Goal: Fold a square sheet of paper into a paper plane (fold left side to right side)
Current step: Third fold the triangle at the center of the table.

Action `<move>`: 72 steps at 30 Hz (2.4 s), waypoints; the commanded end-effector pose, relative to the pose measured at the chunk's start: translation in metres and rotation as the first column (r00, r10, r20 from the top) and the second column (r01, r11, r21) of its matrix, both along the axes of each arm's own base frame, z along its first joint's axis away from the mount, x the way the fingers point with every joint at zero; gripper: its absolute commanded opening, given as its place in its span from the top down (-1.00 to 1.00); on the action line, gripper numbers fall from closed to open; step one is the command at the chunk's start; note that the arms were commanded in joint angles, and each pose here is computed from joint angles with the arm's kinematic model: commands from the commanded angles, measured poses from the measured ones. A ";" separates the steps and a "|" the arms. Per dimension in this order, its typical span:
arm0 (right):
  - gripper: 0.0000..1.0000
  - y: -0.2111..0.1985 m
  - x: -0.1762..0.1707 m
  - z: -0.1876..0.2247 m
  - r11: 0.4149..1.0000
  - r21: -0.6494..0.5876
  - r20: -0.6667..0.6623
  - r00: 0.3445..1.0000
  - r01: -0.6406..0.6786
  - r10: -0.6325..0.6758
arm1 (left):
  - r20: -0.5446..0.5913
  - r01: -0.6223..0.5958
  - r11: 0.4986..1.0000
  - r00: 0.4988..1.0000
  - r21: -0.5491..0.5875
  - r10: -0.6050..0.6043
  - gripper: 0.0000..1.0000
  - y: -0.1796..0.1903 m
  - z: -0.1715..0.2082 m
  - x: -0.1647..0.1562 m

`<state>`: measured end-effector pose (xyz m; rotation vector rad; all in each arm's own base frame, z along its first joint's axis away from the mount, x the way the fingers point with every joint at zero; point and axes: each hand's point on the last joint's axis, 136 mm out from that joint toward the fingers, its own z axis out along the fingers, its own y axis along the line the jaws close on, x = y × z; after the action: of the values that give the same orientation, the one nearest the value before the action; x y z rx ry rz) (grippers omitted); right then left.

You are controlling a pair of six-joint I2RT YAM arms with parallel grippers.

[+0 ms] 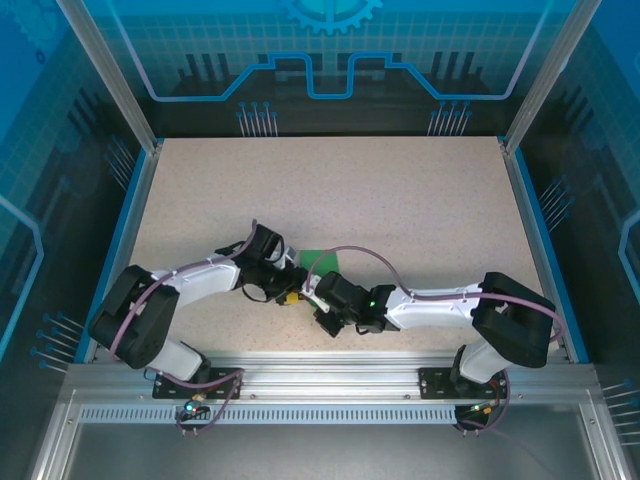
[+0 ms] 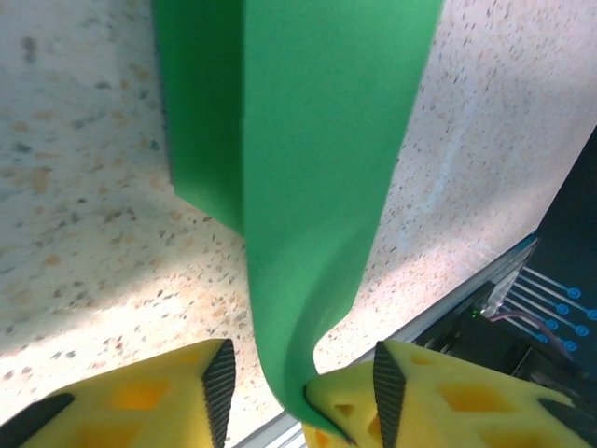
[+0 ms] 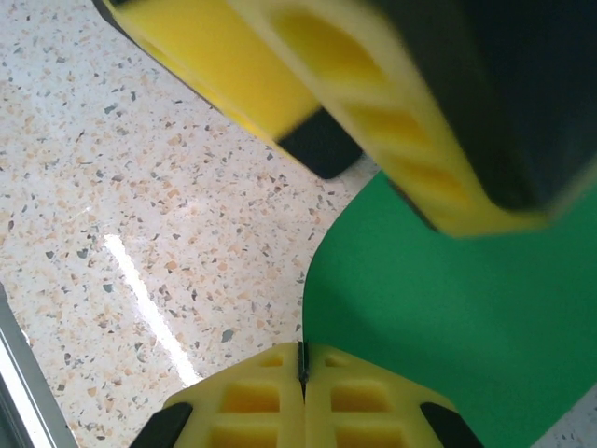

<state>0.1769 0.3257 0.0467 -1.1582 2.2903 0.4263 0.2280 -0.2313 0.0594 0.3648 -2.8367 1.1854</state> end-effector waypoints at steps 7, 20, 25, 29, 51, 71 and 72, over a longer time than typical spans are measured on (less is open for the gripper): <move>1.00 -0.003 0.001 0.003 0.993 0.108 -0.144 0.989 0.054 -0.038 | 0.107 0.051 0.999 0.993 0.002 -0.051 0.32 0.015 0.031 0.018; 1.00 0.000 0.007 0.002 0.982 0.160 -0.235 0.970 0.097 -0.058 | 0.133 0.211 0.977 0.968 0.025 -0.213 0.77 -0.027 0.005 0.070; 1.00 -0.001 0.009 0.002 0.979 0.177 -0.263 0.963 0.102 -0.053 | 0.108 0.257 0.965 0.959 0.053 -0.262 0.82 -0.037 -0.014 0.076; 1.00 -0.005 0.012 0.001 0.976 0.186 -0.293 0.955 0.115 -0.057 | 0.085 0.285 0.955 0.953 0.085 -0.292 0.83 -0.040 -0.028 0.075; 1.00 -0.036 0.048 -0.022 0.956 0.156 -0.409 0.897 0.249 -0.167 | -0.001 0.331 0.933 0.942 0.138 -0.334 0.91 -0.043 -0.068 0.061; 1.00 -0.050 0.062 -0.028 0.939 0.125 -0.400 0.882 0.321 -0.249 | -0.010 0.330 0.934 0.943 0.136 -0.332 0.93 -0.045 -0.069 0.059; 1.00 -0.050 0.062 -0.029 0.939 0.123 -0.400 0.882 0.320 -0.248 | -0.008 0.331 0.934 0.943 0.136 -0.333 0.93 -0.045 -0.069 0.059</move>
<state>0.2326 0.2811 0.0225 -0.7134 2.6058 0.8097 0.3005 -0.2828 0.0139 -0.1276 -2.8642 1.0533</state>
